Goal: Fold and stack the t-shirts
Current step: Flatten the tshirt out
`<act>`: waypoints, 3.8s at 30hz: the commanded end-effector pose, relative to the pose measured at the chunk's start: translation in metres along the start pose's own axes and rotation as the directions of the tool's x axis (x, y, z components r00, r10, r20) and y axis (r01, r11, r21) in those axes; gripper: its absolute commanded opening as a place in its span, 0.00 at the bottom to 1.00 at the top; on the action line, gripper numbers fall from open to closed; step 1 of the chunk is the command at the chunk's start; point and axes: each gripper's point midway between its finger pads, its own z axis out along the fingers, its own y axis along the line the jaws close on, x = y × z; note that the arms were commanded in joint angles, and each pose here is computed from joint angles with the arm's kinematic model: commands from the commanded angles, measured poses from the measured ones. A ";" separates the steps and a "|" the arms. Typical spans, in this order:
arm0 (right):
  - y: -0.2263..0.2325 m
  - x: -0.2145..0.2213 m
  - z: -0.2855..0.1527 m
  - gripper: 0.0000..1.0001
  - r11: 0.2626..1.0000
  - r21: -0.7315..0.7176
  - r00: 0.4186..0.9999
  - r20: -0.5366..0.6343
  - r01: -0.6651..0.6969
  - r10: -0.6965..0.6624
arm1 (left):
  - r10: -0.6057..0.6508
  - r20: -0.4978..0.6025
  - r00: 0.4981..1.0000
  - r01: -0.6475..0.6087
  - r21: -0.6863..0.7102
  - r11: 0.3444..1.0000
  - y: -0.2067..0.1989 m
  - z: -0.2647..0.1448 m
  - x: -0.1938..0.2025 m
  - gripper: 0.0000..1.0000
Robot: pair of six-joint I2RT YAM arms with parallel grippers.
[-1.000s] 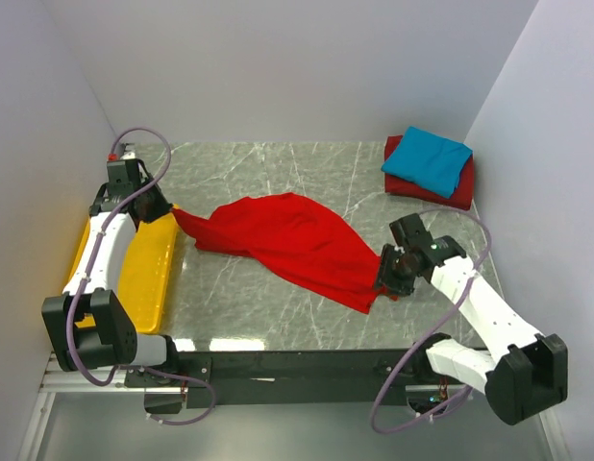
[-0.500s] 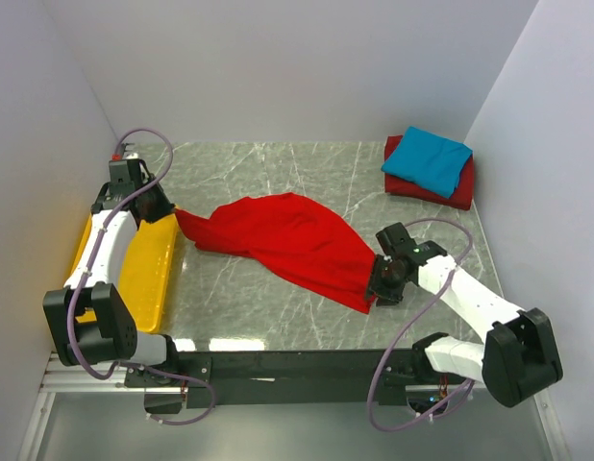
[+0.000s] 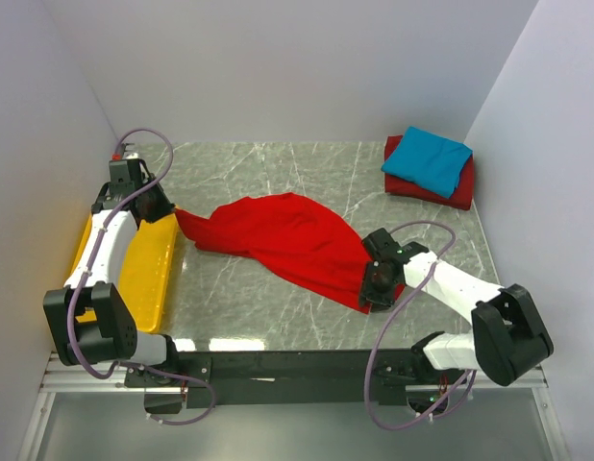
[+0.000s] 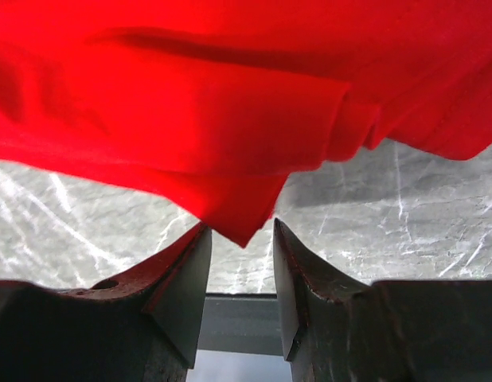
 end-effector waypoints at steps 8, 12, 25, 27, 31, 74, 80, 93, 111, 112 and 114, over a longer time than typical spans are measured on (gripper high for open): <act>-0.009 -0.003 0.014 0.44 0.998 0.055 0.999 0.033 -0.031 0.030 | 0.019 0.025 0.999 -0.020 0.025 1.000 -0.005 0.000 -0.008 0.00; -0.004 -0.007 0.018 0.44 0.999 0.045 0.999 0.029 -0.028 0.027 | 0.020 0.022 1.000 -0.020 0.024 0.999 -0.005 0.001 -0.007 0.00; -0.006 0.007 0.026 0.15 0.999 0.051 1.000 -0.009 -0.013 0.014 | 0.021 0.025 0.999 -0.022 0.021 1.000 -0.004 0.001 -0.008 0.00; -0.006 0.008 0.025 0.02 0.998 0.054 1.000 -0.017 -0.014 0.015 | 0.020 0.023 1.000 -0.020 0.022 1.000 -0.005 0.001 -0.008 0.00; 0.008 -0.003 0.007 0.00 1.000 0.025 1.000 0.007 -0.002 0.002 | 0.020 0.026 0.999 -0.021 0.023 1.000 -0.005 0.001 -0.009 0.00; 0.085 -0.208 -0.497 0.00 0.862 -0.364 0.264 0.922 0.352 0.282 | -0.460 0.648 0.608 -0.314 0.727 0.610 -0.220 -0.396 -0.254 0.00; 0.056 -0.163 -0.528 0.00 0.854 -0.358 0.157 0.934 0.379 0.322 | -0.479 0.715 0.510 -0.425 0.693 0.582 -0.224 -0.475 -0.245 0.00; 0.057 -0.188 -0.490 0.00 0.883 -0.354 0.197 0.932 0.308 0.305 | -0.438 0.626 0.645 -0.374 0.759 0.533 -0.248 -0.394 -0.247 0.01; 0.106 -0.279 -0.412 0.00 0.904 -0.336 0.359 0.904 0.264 0.231 | -0.402 0.573 0.714 -0.330 0.782 0.529 -0.287 -0.292 -0.286 0.00; 0.105 -0.277 -0.419 0.00 0.902 -0.338 0.346 0.908 0.268 0.237 | -0.409 0.583 0.702 -0.340 0.779 0.526 -0.286 -0.301 -0.286 0.00; 0.101 -0.270 -0.435 0.00 0.901 -0.331 0.315 0.918 0.279 0.240 | -0.435 0.616 0.656 -0.382 0.769 0.512 -0.283 -0.332 -0.285 0.00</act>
